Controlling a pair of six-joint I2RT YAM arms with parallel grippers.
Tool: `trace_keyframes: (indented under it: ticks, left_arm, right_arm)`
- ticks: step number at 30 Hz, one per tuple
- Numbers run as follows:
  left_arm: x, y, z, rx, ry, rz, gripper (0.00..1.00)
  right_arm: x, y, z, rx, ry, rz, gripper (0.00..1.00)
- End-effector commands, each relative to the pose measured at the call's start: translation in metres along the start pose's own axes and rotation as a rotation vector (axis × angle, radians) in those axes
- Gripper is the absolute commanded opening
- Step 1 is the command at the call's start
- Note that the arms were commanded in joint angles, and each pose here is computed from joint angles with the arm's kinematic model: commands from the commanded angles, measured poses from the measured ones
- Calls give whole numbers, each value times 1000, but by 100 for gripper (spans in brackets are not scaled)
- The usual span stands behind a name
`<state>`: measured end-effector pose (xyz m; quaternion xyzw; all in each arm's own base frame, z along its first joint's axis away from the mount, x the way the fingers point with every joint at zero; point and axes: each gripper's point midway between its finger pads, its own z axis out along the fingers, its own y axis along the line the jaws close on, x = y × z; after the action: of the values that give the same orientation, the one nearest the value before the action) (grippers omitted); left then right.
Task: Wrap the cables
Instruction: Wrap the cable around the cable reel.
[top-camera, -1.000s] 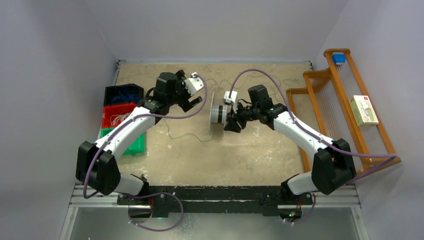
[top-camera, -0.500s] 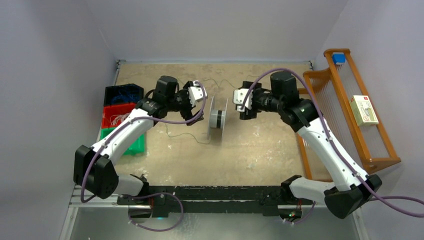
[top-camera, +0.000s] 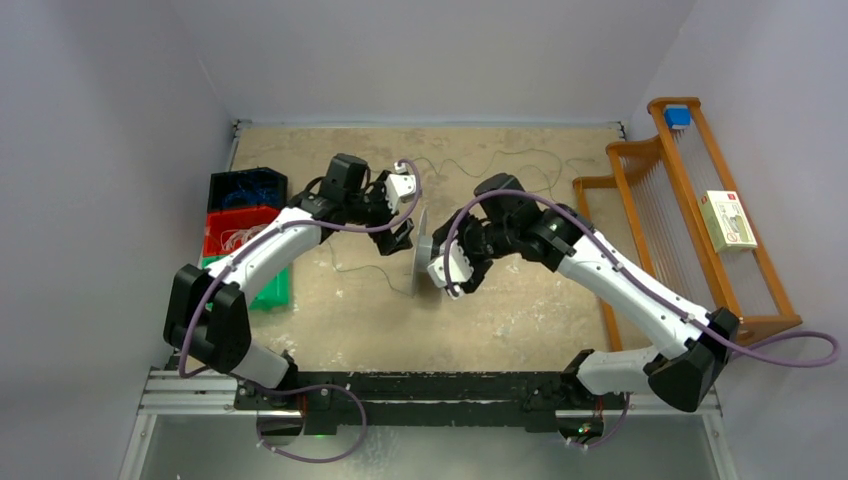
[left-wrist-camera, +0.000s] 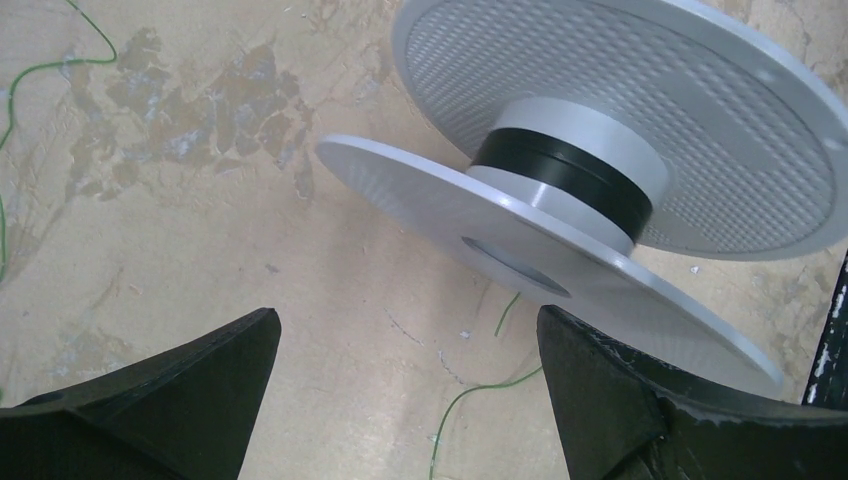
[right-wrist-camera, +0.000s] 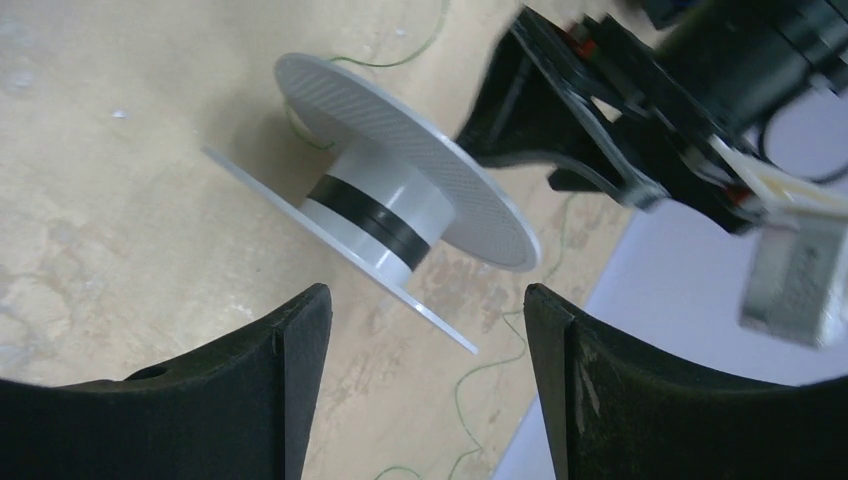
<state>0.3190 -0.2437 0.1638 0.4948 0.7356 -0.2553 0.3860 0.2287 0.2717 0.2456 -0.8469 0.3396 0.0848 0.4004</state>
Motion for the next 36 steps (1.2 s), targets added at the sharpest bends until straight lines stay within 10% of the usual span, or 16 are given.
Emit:
trace_keyframes:
  ticks: [1, 8, 17, 36]
  left_arm:
    - [-24, 9, 2, -4, -54, -4, 99]
    - [-18, 17, 7, -34, -27, -27, 99]
    - [-11, 30, 0, -60, -22, -58, 99]
    - [-55, 19, -70, -1, -221, 102, 99]
  right_arm:
    - [8, 41, 15, -149, 38, -25, 71]
    - [20, 68, 42, -253, 107, -29, 56]
    - [-5, 68, 35, -270, 13, -46, 0]
    - [1, 40, -8, 181, -366, 191, 0]
